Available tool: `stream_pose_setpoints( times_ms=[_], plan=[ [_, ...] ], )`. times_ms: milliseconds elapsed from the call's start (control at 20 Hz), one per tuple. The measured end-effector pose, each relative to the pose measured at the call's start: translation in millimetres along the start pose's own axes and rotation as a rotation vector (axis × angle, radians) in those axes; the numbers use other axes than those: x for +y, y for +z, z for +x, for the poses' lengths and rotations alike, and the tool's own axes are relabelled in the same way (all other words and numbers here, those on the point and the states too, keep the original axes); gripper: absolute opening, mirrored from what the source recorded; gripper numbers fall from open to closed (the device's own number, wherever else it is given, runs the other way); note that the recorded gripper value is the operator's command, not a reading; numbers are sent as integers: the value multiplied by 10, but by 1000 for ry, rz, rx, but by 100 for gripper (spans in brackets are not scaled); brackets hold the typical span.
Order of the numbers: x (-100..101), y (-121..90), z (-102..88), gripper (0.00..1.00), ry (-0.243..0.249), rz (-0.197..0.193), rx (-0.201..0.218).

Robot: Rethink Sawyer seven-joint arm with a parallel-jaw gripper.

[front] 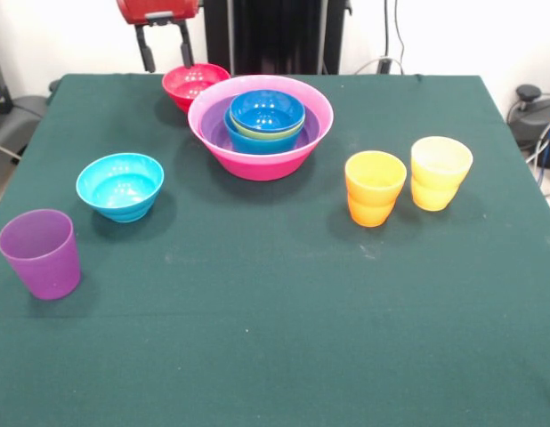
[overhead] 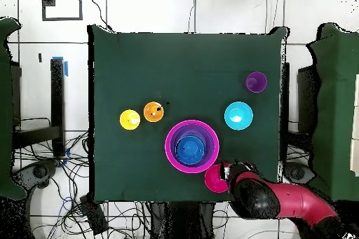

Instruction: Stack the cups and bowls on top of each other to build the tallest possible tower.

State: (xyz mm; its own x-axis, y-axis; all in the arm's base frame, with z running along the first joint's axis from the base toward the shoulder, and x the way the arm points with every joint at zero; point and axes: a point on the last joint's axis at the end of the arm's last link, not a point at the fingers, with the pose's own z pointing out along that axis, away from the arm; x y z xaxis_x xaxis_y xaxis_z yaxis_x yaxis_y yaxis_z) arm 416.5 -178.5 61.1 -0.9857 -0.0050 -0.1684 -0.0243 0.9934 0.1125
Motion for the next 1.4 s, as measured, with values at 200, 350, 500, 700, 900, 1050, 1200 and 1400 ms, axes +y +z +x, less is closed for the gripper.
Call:
stream_pose_setpoints(
  times_ms=[200, 350, 500, 700, 900, 1050, 1200, 1400],
  plan=[
    [16, 33, 23, 100, 5, -12, 5],
    [51, 78, 50, 100, 9, -27, 12],
    [74, 116, 77, 100, 15, -41, 17],
    [71, 167, 128, 100, 24, -56, 23],
    [102, 255, 183, 100, 12, -74, 30],
    [138, 319, 228, 100, 4, -90, 37],
    [124, 329, 245, 100, 13, -97, 36],
    [36, 302, 261, 100, 31, -96, 32]
  ],
)
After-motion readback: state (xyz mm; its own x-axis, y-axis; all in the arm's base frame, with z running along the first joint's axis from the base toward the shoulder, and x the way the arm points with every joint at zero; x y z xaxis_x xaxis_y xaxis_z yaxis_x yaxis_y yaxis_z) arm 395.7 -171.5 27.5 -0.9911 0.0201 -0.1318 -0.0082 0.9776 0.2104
